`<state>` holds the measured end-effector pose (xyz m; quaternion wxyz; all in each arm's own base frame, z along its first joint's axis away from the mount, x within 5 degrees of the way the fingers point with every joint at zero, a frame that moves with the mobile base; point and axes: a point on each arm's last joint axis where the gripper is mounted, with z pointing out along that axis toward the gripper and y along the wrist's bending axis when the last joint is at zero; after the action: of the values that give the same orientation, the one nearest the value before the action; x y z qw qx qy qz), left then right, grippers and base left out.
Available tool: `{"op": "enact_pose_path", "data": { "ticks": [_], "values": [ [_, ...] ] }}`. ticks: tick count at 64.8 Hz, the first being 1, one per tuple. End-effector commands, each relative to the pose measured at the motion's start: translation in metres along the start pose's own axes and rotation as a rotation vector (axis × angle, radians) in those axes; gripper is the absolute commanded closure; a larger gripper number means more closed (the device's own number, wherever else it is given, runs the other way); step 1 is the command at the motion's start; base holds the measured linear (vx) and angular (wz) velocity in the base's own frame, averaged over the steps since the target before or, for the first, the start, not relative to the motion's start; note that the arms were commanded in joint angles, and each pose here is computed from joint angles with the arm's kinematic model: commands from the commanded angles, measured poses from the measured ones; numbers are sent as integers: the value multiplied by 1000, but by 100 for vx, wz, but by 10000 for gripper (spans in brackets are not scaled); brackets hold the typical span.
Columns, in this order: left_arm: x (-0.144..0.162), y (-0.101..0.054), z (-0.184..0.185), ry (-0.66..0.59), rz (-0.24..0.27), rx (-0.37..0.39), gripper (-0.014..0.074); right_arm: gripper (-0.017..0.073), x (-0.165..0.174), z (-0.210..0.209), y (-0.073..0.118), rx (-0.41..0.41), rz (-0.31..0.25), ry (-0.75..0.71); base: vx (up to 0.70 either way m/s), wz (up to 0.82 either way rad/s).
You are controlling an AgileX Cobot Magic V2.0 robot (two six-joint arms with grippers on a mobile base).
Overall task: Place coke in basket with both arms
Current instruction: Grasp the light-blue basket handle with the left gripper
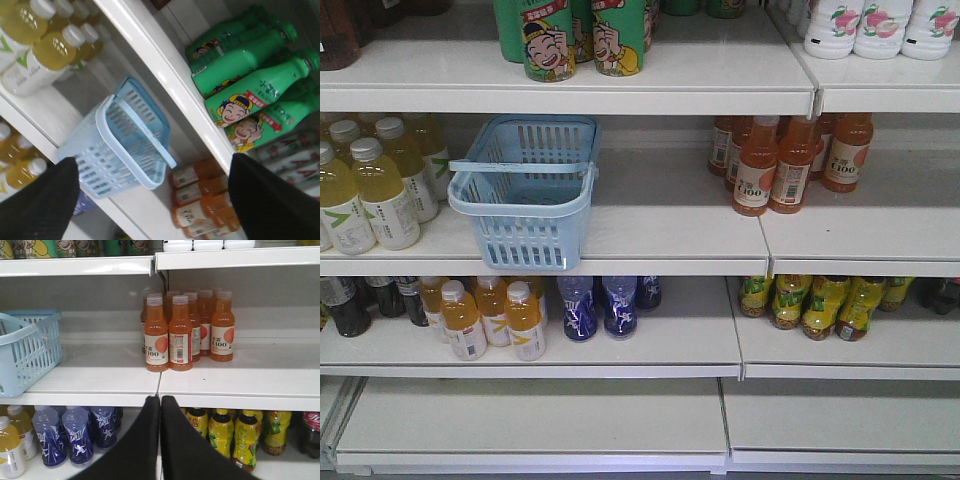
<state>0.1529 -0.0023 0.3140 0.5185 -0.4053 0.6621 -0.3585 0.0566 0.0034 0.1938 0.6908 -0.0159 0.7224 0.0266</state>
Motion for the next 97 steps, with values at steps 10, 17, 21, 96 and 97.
{"op": "enact_pose_path", "data": {
  "ticks": [10,17,21,96,97],
  "values": [
    [1,2,40,65,-373,-81,8,569,-5,-1,0,-2,-8,-78,0,0],
    [6,-5,66,189,-330,-117,20,569,-5,-1,0,-2,-8,-78,0,0],
    [6,-11,81,246,-288,-112,37,569,-5,-1,0,-2,-8,-78,0,0],
    [40,-30,294,505,-447,-11,129,569,-5,-1,0,-2,-8,-79,0,0],
    [40,-30,296,505,-447,-10,129,569,-5,-1,0,-2,-8,-79,0,0]
  ]
}}
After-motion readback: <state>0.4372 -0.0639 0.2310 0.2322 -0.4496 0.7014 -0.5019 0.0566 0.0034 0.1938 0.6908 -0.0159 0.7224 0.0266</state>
